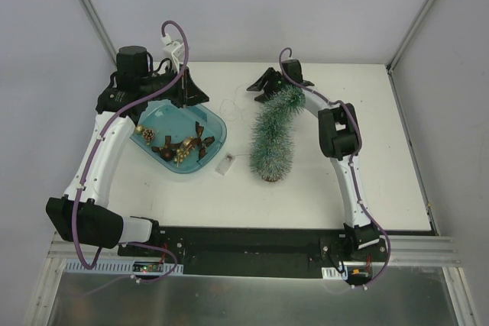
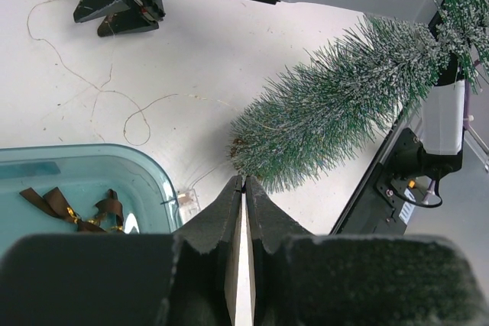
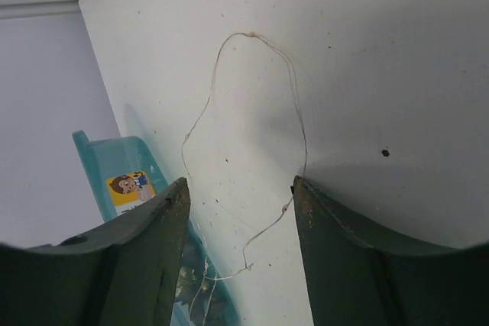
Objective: Decorate the small christmas tree
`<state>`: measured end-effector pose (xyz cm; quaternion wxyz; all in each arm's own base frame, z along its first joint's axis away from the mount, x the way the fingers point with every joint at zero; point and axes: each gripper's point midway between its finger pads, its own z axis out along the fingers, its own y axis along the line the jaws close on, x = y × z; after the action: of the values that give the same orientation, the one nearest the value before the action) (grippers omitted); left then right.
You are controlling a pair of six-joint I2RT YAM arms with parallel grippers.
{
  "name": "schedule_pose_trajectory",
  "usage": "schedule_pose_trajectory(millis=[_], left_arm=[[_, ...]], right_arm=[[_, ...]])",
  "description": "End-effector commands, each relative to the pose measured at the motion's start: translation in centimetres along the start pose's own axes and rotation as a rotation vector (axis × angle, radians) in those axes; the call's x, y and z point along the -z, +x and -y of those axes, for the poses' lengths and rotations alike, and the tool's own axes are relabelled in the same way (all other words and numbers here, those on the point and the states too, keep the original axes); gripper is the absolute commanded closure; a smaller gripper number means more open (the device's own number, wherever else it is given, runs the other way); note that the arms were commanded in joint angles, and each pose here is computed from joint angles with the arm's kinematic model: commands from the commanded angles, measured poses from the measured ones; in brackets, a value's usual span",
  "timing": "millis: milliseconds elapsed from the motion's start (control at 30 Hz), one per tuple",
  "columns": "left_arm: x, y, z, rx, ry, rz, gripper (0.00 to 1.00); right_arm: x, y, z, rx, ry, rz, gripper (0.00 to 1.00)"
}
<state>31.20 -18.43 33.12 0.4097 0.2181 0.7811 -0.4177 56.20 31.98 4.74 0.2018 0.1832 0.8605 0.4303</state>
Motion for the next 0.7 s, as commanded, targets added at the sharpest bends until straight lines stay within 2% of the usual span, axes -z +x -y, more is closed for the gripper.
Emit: schedule_pose_trajectory(millis=[0,100,233,433,533,667], left_arm=[[1.1,-1.4,1.0,-0.073,-0.001,0.039,0.96],[1.1,-1.3,0.9,-0.073,-0.007,0.038,0.96],[1.1,-1.2,0.9,-0.073,-0.006,0.035,0.97],[1.4,-1.1,1.0,-0.072,-0.011,0.036,0.97],[1.6,-1.1,1.2,-0.076,-0.013,0.039,0.97],[1.9,-1.1,1.6,-0.08,-0.014,0.045,0.97]], right_arm=[[-1.1,-0.6,-1.0,-0.024,-0.021,0.037,0.42],[-1.1,-1.3,-0.9,-0.027,-0.016,0.064,0.5],[-0.7,-1.9,-0.4,-0.015,0.014,0.107,0.69],[0.3,-3.5,-0.6,-0.003,-0.001,0.166,0.92],[1.7,-4.9,-0.8,0.001,-0.011,0.209,0.99],[5.7,-8.7,-1.2,0.04,-0.01,0.327,0.99]])
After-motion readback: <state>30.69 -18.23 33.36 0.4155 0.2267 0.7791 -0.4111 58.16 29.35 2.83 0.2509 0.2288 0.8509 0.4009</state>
